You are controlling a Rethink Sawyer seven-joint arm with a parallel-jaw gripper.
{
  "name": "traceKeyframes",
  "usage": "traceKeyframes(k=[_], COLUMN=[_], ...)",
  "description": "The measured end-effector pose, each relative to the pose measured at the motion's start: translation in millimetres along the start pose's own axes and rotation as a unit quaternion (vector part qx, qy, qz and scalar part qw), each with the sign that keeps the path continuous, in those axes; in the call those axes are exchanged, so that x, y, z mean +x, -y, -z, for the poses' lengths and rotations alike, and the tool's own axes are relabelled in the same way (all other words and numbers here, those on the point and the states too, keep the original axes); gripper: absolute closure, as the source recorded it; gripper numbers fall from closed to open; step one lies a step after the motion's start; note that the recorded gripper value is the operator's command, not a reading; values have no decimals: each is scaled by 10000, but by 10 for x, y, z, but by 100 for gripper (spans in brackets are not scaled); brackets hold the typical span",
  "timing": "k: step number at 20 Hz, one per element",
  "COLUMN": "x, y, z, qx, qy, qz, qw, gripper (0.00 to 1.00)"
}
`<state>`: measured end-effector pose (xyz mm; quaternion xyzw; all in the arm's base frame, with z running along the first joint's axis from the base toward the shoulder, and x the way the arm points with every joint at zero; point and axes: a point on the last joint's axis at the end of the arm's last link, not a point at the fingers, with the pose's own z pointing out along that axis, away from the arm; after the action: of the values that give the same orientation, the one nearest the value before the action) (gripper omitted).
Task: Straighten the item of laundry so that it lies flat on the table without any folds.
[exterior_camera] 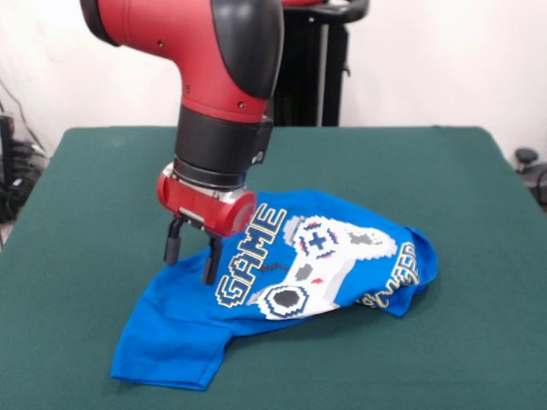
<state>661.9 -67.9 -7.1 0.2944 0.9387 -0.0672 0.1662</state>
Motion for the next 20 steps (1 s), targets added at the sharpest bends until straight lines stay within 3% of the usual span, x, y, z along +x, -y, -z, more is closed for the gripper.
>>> traceKeyframes(k=[12,20], x=[123,183], y=[28,175], z=[-80,-111], qx=[60,175], qy=[-172,-497], qz=[14,-102], qw=[9998,9986], gripper=[0,0])
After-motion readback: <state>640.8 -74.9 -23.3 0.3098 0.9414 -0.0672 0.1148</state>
